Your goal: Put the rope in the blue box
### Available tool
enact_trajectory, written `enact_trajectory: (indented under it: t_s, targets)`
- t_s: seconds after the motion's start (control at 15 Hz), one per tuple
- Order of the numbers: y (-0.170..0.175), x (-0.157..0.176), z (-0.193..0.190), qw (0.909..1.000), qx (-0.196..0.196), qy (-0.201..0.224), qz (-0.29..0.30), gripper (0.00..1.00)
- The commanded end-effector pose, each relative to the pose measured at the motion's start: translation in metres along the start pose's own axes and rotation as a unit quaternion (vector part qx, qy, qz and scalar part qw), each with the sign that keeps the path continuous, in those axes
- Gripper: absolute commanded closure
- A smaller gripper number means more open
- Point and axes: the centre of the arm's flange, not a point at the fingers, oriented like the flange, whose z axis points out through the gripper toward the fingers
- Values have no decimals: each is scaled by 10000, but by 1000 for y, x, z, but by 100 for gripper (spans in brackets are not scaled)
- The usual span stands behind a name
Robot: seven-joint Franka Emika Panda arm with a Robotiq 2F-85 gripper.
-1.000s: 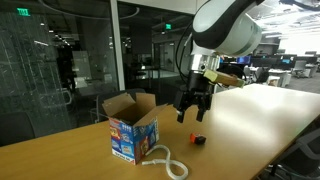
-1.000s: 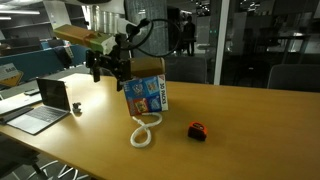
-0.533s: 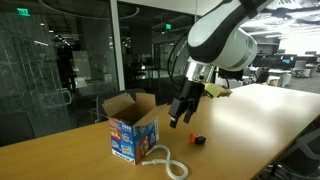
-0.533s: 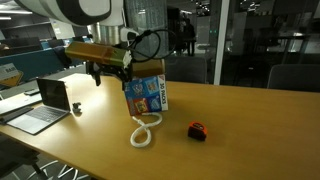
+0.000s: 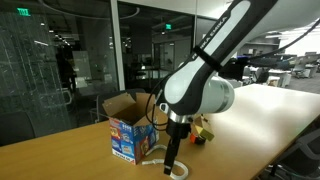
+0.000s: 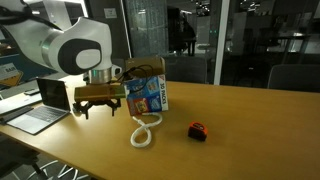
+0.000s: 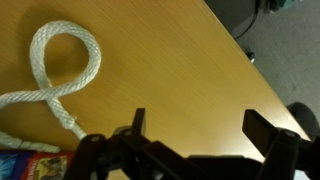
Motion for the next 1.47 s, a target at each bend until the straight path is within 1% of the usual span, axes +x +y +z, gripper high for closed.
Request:
enact_trajectory:
  t_s: [0.0, 0.2, 0.33, 0.4, 0.47, 0.53, 0.6, 0.67, 0.8, 0.87, 0.93, 1.2, 1.4]
  targets:
    - [19, 15, 37, 9945, -359, -509, -845, 0]
    - [35, 10, 60, 9811, -698, -862, -1584, 0]
    - [51, 10, 71, 9727, -962, -1040, -1838, 0]
    - [60, 10, 72, 9707, -1101, -1084, -1842, 0]
    - [68, 11, 73, 9714, -1226, -1092, -1716, 0]
    - [75, 13, 72, 9757, -1332, -1015, -1413, 0]
    - [81, 12, 72, 9781, -1385, -932, -1246, 0]
    - [85, 12, 75, 9805, -1457, -908, -952, 0]
    - [92, 7, 81, 9854, -1395, -872, -433, 0]
    - [93, 2, 86, 9875, -1288, -887, -219, 0]
    - [94, -2, 91, 9882, -1236, -906, -42, 0]
    - [98, -22, 113, 9881, -984, -1030, 583, 0]
    - [108, -31, 125, 9861, -879, -1082, 907, 0]
